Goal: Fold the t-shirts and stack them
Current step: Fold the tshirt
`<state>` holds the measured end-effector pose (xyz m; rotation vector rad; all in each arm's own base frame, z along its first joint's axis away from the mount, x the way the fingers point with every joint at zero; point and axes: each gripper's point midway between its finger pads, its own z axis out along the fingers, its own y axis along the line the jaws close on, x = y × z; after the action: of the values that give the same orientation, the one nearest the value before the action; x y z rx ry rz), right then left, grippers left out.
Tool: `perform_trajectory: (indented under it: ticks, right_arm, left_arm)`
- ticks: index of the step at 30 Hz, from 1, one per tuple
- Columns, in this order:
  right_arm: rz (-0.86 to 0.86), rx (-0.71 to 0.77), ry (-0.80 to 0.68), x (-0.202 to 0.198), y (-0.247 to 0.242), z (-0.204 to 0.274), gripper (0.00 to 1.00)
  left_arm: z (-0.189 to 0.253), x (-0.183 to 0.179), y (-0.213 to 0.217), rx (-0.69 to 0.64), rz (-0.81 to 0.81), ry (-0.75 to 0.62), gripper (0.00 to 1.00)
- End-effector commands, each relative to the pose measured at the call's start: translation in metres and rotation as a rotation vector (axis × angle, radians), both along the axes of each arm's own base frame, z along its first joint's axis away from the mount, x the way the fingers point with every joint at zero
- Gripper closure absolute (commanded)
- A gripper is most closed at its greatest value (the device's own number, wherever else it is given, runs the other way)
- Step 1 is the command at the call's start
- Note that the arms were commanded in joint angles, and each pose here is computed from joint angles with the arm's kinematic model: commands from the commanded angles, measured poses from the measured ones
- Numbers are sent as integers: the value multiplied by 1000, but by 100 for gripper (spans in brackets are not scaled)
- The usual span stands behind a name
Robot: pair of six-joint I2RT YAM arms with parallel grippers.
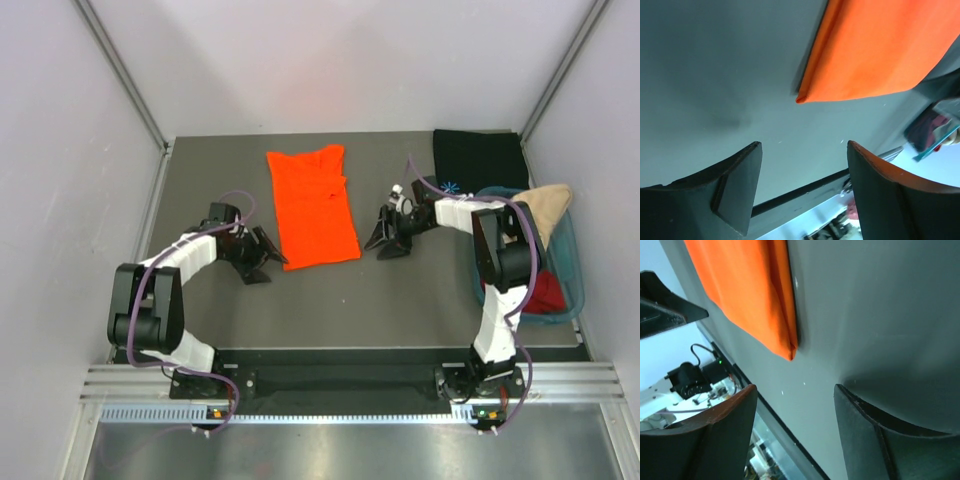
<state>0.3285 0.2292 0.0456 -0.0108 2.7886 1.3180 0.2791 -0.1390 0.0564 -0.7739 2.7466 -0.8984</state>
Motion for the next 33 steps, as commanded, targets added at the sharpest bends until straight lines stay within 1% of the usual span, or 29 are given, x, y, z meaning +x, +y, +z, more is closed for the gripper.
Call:
perform_trajectory:
  ticks: [1,3,7,8,11,16,19,27,30,31,33]
  right_arm:
    - [27,99,-119,4,17,30,38]
    - [34,104,-97,-1,21,24,44]
    - [24,69,-88,-2,25,13,48]
    - [15,66,-82,-2,24,9,51]
    - [-23,70,-82,7,28,4,52]
    - [-35,58,-79,16,29,2,52]
    - [-30,46,-98,22,29,4,52]
    - [-31,43,-92,21,29,1,52]
    - [-34,41,-87,19,28,0,51]
    - [-35,39,-81,18,28,-2,50]
    - [-35,42,-80,16,28,-2,48]
  left_arm:
    - [3,6,-4,-36,75,0,27]
    - [-4,4,-6,-41,90,30,27]
    - [-12,3,-8,-53,136,74,30]
    - [-16,2,-8,-57,144,91,30]
    - [-22,6,-10,-70,178,108,31]
    - [-28,18,-9,-63,220,113,40]
    - [-31,26,-9,-62,243,108,42]
    - [-46,31,-6,-34,251,132,48]
    - [-49,33,-9,-48,241,130,54]
    - [-49,35,-9,-50,239,130,59]
    - [-50,36,-9,-49,230,124,64]
